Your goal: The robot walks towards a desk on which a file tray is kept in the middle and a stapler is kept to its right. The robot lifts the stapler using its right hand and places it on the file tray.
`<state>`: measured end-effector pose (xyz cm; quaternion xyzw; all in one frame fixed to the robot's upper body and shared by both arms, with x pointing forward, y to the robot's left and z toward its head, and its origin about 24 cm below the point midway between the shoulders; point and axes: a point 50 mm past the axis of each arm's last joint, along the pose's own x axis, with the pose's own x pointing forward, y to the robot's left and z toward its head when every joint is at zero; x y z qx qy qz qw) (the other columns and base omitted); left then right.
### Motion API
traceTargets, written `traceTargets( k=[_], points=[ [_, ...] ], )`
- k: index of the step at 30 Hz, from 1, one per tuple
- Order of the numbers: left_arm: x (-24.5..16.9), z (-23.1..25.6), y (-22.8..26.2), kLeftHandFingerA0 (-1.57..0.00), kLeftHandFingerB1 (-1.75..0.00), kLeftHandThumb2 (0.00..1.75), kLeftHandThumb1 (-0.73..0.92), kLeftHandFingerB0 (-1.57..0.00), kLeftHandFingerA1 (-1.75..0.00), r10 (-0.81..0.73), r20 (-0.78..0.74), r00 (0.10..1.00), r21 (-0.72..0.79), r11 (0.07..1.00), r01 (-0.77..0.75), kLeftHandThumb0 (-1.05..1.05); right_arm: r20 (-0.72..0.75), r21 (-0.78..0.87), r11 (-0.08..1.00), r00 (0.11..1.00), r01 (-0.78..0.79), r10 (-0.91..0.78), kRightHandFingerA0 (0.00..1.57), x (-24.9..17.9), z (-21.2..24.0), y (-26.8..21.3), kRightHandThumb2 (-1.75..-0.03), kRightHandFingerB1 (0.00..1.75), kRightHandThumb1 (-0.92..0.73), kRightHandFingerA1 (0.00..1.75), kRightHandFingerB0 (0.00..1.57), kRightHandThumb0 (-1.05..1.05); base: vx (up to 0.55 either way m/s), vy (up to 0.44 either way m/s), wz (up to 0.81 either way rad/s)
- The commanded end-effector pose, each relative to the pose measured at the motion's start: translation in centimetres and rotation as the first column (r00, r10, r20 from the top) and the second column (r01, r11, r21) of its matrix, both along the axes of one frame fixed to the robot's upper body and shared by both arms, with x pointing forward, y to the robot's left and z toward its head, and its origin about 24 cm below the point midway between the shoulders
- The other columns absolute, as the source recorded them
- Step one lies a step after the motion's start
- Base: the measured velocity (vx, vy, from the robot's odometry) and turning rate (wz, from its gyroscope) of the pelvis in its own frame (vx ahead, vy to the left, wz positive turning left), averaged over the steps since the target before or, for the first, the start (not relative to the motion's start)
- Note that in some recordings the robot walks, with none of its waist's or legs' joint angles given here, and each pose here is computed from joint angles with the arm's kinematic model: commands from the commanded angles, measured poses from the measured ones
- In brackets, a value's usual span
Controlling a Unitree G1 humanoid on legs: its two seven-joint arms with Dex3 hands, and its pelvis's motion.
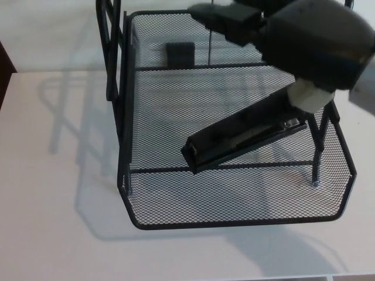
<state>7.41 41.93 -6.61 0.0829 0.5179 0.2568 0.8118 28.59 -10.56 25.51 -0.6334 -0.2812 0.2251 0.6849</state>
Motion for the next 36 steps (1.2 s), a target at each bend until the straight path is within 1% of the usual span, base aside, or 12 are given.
traceTargets(
  k=[1,15,25,26,28,29,30,31,32,33,34,36],
  points=[
    [-0.1,0.5,0.5,-0.40,-0.35,0.66,0.87,-0.22,-0.45,-0.009,0.008,1.000,0.028,1.000,0.009,-0.69,0.028,0.047,0.998,0.998,0.050,-0.052,0.00,-0.7,2.9,-1.7,-0.91,0.11,-0.56,0.11,0.00,-0.98,0.00,0.000,0.00],
    [-0.1,0.5,0.6,-0.43,-0.35,0.66,0.87,-0.23,-0.44,-0.008,0.008,1.000,0.035,0.999,0.008,-0.69,0.068,0.443,0.840,0.922,0.313,-0.380,0.00,-8.6,10.4,-16.9,-0.91,0.12,-0.59,0.09,0.00,-0.96,0.00,0.000,0.00],
    [-0.1,0.5,0.5,-0.39,-0.35,0.66,0.87,-0.23,-0.44,-0.024,0.006,1.000,0.033,0.999,0.024,-0.68,-0.153,0.778,0.357,0.707,0.517,-0.691,0.00,-14.3,4.2,-28.9,-0.89,0.31,-0.57,0.12,0.06,-0.96,0.00,0.000,0.00],
    [-0.3,0.4,0.5,-0.40,-0.35,0.66,0.87,-0.23,-0.45,-0.022,0.004,1.000,0.030,0.999,0.022,-0.69,-0.193,0.797,0.294,0.684,0.528,-0.704,0.00,-14.6,2.7,-30.0,-0.93,0.29,-0.51,0.54,0.07,-0.82,0.00,0.000,0.00],
    [-0.2,0.4,0.5,-0.40,-0.36,0.66,0.87,-0.21,-0.46,-0.021,0.015,1.000,0.027,0.999,0.021,-0.70,-0.237,0.778,0.233,0.617,0.583,-0.751,0.00,-14.9,1.1,-31.3,-0.98,0.19,-0.60,0.40,0.07,-0.96,0.00,0.000,0.00],
    [-0.2,0.5,0.5,-0.39,-0.36,0.66,0.87,-0.21,-0.47,-0.021,0.016,1.000,0.026,0.999,0.020,-0.69,-0.264,0.787,0.187,0.595,0.588,-0.759,0.43,-15.1,0.5,-31.8,-0.60,0.37,-0.70,0.90,0.00,-0.92,0.00,0.000,0.00],
    [0.0,0.5,0.5,-0.42,-0.35,0.66,0.87,-0.21,-0.46,-0.014,0.021,1.000,0.026,1.000,0.013,-0.67,-0.310,0.831,0.067,0.559,0.553,-0.769,0.77,-15.9,-1.5,-33.5,-0.88,0.25,-0.51,0.71,0.03,-0.80,0.00,0.000,0.00],
    [0.2,0.6,0.5,-0.42,-0.35,0.66,0.87,-0.21,-0.46,-0.005,0.024,1.000,0.027,1.000,0.004,-0.67,-0.317,0.875,-0.015,0.551,0.483,-0.772,0.77,-16.6,-3.4,-34.8,-0.88,0.25,-0.51,0.71,0.03,-0.80,0.00,0.000,0.00],
    [0.2,0.6,0.6,-0.43,-0.35,0.66,0.87,-0.22,-0.46,-0.009,0.024,1.000,0.027,1.000,0.008,-0.67,-0.370,0.858,-0.091,0.484,0.506,-0.793,0.00,-17.0,-4.5,-35.4,-0.63,0.22,-0.70,0.67,0.00,-0.73,0.00,0.000,0.00],
    [0.2,0.7,0.6,-0.42,-0.34,0.66,0.88,-0.21,-0.45,-0.023,0.023,0.999,0.027,0.999,0.022,-0.69,-0.460,0.827,-0.251,0.349,0.503,-0.816,0.78,-17.9,-6.6,-36.6,-0.95,0.25,-0.52,1.27,0.00,-0.77,0.00,0.000,0.00],
    [0.1,0.6,0.6,-0.44,-0.35,0.66,0.88,-0.23,-0.45,-0.034,0.017,0.999,0.032,0.999,0.033,-0.70,-0.517,0.806,-0.349,0.283,0.479,-0.808,0.00,-18.5,-8.5,-37.5,-0.99,0.18,-0.59,0.71,0.00,-0.78,0.00,0.000,0.00],
    [0.1,0.6,0.6,-0.44,-0.35,0.66,0.87,-0.23,-0.45,-0.029,0.015,0.999,0.035,0.999,0.029,-0.69,-0.594,0.739,-0.443,0.181,0.507,-0.784,0.00,-19.5,-11.4,-38.7,-0.67,0.15,-0.77,0.32,0.01,-0.66,0.00,0.000,0.00]
  ],
)
